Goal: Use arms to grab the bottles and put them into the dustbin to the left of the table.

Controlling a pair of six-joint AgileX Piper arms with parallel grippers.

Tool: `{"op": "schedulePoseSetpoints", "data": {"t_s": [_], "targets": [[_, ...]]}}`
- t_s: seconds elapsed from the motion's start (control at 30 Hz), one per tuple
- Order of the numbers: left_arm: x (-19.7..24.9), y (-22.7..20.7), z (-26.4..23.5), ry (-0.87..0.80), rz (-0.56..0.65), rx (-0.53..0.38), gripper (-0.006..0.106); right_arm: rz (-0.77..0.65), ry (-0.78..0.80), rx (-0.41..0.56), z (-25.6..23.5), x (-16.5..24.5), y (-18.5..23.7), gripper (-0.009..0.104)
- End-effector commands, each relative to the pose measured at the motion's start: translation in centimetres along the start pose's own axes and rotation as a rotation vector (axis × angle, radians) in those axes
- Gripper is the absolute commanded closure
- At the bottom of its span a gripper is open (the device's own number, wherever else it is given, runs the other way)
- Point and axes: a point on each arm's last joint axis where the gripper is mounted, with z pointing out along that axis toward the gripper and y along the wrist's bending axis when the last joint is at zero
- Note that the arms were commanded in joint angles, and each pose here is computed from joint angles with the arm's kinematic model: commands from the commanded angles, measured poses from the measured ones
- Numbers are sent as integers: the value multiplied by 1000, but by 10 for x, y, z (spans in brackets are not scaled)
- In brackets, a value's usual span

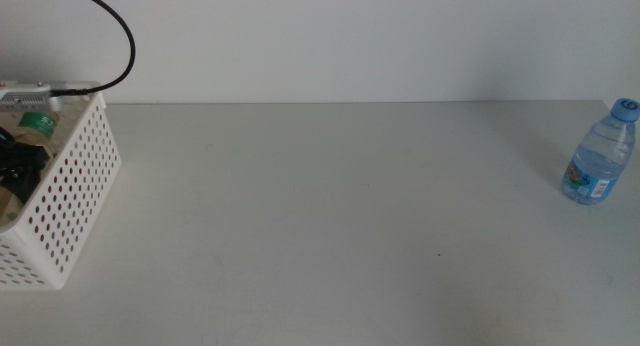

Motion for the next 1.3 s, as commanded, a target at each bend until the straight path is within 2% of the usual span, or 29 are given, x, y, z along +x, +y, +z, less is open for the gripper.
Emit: {"op": "schedulePoseSetpoints", "data": {"t_s": [0.0,0.07,0.1,0.13,0.17,0.33,0.6,0.9,1.17,1.27], "targets": [[2,-4,-38,-92,3,-18,81,-17,-103,16,-3,-11,-1,1],[0,-3,-38,-103,3,-22,64,-17,-103,16,-3,-11,-1,1],[0,-3,-38,-108,8,-27,21,-17,-103,16,-3,-11,-1,1],[0,-2,-38,-107,9,-32,10,-17,-103,16,-3,-11,-1,1],[0,-3,-38,-105,10,-31,7,-17,-103,16,-3,-11,-1,1],[-3,-9,-59,-91,1,-72,7,-17,-103,16,-3,-11,-1,1],[3,-46,-128,-305,16,-111,7,-17,-103,16,-3,-11,-1,1],[35,-128,-200,-600,119,-32,7,-17,-103,16,-3,-11,-1,1],[83,-191,-237,-695,327,54,7,-17,-103,16,-3,-11,-1,1],[103,-202,-243,-694,376,62,7,-17,-103,16,-3,-11,-1,1]]}}
